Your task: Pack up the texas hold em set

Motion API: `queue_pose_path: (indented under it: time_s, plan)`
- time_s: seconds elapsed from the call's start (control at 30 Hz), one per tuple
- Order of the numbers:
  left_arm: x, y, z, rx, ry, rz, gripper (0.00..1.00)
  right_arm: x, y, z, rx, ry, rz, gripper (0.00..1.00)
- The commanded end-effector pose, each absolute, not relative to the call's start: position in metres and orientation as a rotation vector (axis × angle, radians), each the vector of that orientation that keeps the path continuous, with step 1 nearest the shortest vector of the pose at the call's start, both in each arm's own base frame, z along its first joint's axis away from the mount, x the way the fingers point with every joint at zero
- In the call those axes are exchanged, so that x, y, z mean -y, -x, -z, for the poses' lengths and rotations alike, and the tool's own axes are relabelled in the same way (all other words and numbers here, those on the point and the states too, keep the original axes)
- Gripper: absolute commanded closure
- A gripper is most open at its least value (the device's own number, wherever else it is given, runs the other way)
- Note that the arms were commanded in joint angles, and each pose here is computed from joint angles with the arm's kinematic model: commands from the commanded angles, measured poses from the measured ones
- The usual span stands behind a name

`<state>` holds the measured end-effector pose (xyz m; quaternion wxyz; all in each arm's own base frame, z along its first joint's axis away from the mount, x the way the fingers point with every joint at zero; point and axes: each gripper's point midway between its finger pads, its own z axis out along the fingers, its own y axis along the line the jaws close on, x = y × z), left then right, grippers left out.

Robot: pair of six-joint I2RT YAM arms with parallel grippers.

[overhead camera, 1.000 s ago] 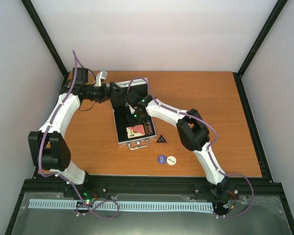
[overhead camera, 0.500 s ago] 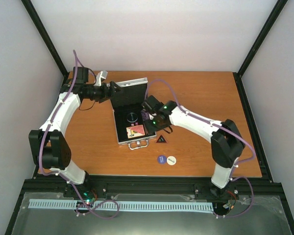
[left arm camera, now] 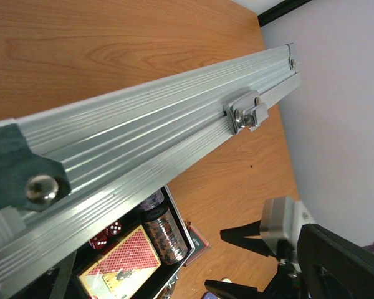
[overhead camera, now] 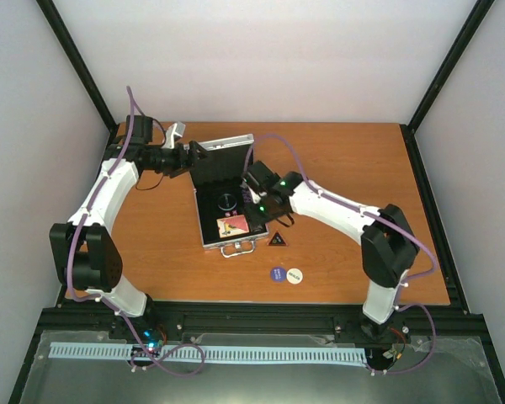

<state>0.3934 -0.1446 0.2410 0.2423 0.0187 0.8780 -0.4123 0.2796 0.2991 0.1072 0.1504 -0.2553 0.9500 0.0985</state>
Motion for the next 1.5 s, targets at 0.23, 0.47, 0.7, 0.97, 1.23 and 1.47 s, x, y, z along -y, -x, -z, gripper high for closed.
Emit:
queue_pose_path:
  time_s: [0.23,0.47,0.7,0.97,1.23,1.47]
  plan:
    - [0.145,-0.399,-0.25,-2.37,-0.085,1.104,0.0,-0.412,-0.309,-0.081,-2.661,1.016,-0.681,0.35]
    - [0.146,-0.401,-0.247,-2.374,-0.084,1.116,0.0,-0.43,-0.327,-0.076,-2.609,1.046,-0.683,0.34]
    - [0.146,-0.401,-0.244,-2.381,-0.083,1.12,0.0,-0.439,-0.33,-0.08,-2.583,1.054,-0.716,0.34]
    - [0.146,-0.399,-0.243,-2.388,-0.082,1.117,0.0,-0.447,-0.336,-0.064,-2.582,1.076,-0.719,0.34]
    - [0.147,-0.402,-0.241,-2.39,-0.08,1.13,0.0,-0.442,-0.341,-0.049,-2.609,1.06,-0.652,0.34]
    - [0.147,-0.403,-0.238,-2.394,-0.075,1.137,0.0,-0.432,-0.324,-0.047,-2.649,1.062,-0.677,0.34]
